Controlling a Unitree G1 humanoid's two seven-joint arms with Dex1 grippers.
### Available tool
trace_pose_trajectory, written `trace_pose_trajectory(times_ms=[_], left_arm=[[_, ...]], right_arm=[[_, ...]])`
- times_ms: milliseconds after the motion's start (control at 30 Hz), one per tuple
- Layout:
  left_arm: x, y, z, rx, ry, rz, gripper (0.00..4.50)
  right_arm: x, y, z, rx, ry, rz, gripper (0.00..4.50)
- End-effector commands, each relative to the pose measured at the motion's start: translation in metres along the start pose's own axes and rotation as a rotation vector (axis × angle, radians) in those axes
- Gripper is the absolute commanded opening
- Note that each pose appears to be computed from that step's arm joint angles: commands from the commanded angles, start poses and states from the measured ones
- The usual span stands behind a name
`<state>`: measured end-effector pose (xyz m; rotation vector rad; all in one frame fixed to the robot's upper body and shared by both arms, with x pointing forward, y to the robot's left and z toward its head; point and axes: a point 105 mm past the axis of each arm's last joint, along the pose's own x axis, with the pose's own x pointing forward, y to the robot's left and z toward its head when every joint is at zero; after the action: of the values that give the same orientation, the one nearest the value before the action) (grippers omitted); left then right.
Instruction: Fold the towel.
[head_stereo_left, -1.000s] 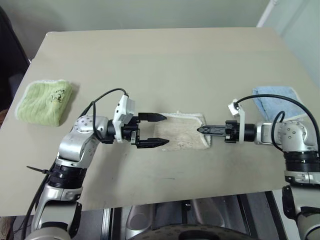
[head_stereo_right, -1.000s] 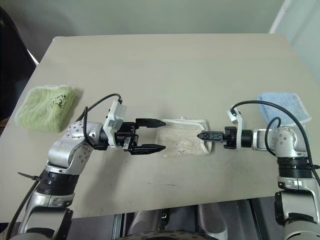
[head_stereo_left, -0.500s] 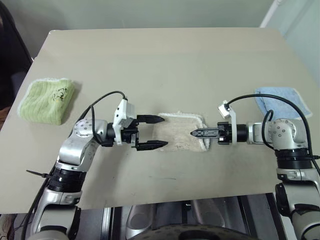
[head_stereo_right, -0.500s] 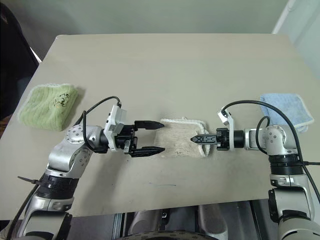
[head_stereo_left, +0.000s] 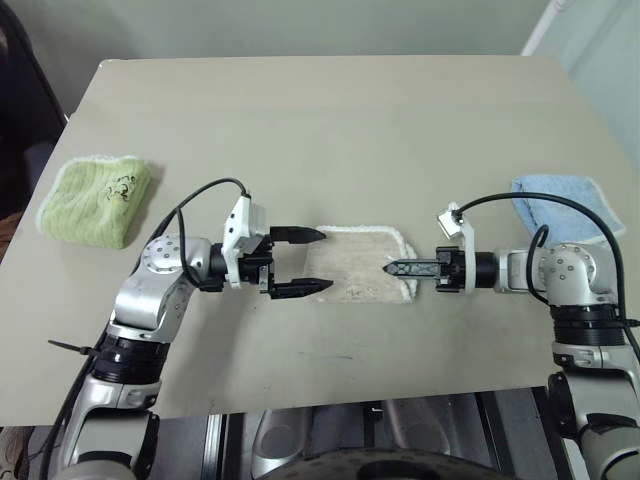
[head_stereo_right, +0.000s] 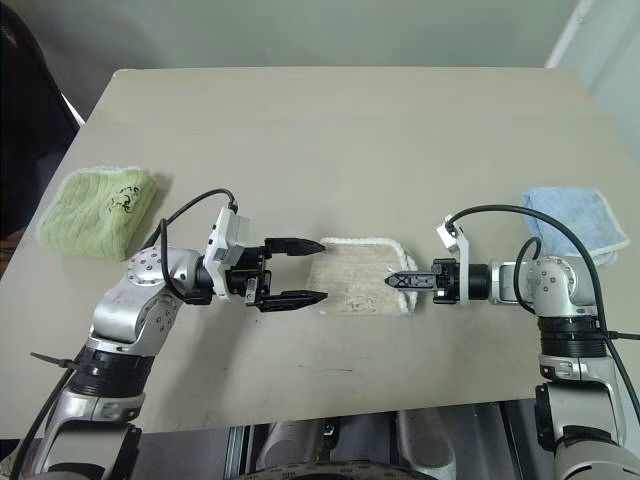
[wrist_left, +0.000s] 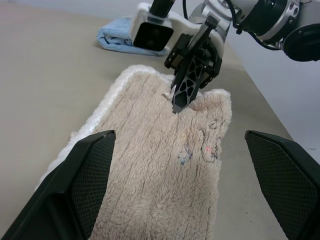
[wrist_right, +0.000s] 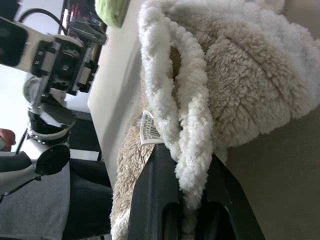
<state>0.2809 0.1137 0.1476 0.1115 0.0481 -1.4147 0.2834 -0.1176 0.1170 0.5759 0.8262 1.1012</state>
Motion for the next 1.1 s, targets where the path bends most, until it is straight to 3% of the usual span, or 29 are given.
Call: trace_pose_trajectory(times_ms=[33, 300, 433, 500, 567, 833, 1100], left_arm=[[0.002, 0.002, 0.017, 0.017, -0.048, -0.008, 4.5], [0.011, 0.002, 0.025, -0.005, -0.057, -0.054, 4.5], [0.018, 0.002, 0.025, -0.009, -0.062, -0.081, 4.5], [0.019, 0.001, 0.025, -0.009, -0.062, -0.086, 4.5], [0.025, 0.001, 0.024, -0.017, -0.068, -0.102, 4.5], [0.034, 0.002, 0.02, -0.021, -0.086, -0.118, 4.5], [0.037, 0.002, 0.017, -0.019, -0.079, -0.12, 4.5]], right_arm=[[-0.017, 0.02, 0.016, -0.073, -0.081, 0.024, 0.03], [-0.079, 0.035, 0.051, -0.165, -0.356, -0.117, 0.03], [-0.123, 0.029, 0.074, -0.154, -0.617, -0.25, 0.03], [-0.129, 0.028, 0.078, -0.138, -0.662, -0.269, 0.03], [-0.15, 0.024, 0.084, -0.124, -0.824, -0.349, 0.03], [-0.201, 0.017, 0.083, -0.034, -1.248, -0.501, 0.03], [-0.235, -0.007, 0.07, 0.098, -1.385, -0.665, 0.03]])
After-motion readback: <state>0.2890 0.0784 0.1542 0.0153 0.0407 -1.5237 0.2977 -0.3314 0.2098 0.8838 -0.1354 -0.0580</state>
